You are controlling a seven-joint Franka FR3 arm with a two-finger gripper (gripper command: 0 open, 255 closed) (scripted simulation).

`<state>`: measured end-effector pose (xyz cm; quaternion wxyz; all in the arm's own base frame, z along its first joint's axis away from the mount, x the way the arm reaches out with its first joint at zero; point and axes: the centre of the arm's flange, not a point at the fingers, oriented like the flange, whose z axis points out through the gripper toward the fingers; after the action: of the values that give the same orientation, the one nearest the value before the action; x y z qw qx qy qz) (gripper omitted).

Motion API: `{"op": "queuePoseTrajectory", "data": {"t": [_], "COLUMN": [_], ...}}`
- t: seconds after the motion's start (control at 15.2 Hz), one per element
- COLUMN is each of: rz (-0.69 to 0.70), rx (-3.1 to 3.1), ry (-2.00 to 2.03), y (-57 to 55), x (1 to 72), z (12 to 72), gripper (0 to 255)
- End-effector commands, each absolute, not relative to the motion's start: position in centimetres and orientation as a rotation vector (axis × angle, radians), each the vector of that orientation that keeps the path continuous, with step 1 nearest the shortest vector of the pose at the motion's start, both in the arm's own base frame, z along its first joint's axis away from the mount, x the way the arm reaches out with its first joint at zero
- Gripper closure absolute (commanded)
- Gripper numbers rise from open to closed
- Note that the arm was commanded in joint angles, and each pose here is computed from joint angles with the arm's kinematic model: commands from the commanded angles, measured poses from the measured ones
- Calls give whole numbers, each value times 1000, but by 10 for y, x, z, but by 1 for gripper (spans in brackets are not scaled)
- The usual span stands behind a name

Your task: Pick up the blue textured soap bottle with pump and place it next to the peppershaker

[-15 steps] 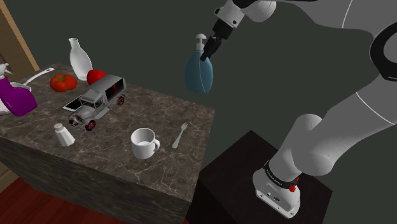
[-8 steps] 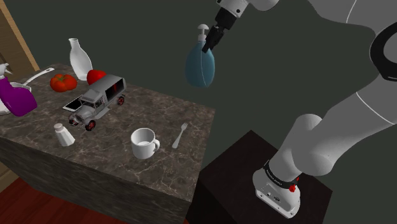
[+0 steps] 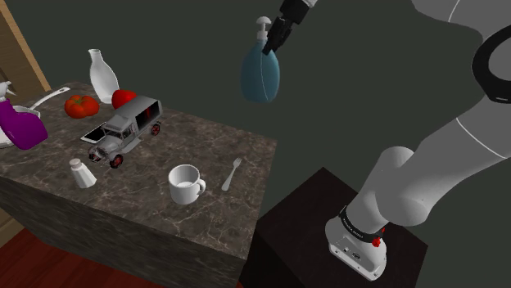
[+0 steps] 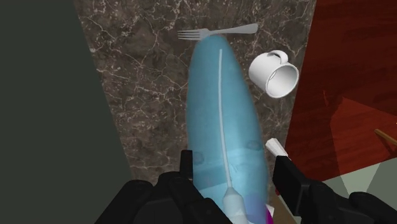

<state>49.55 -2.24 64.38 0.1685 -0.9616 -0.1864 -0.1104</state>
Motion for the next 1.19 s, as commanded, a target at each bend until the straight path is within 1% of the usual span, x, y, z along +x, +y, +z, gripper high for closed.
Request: {"op": "queuePoseTrajectory", "data": {"t": [0.0, 0.46, 1.12], "rz": [-315, -315, -315], "rx": [-2734, -2734, -2734], "ry": [-530, -530, -530], "y": [-23, -23, 95], "x": [496, 496, 534], "z": [656, 690, 644], "gripper": [255, 255, 255]}}
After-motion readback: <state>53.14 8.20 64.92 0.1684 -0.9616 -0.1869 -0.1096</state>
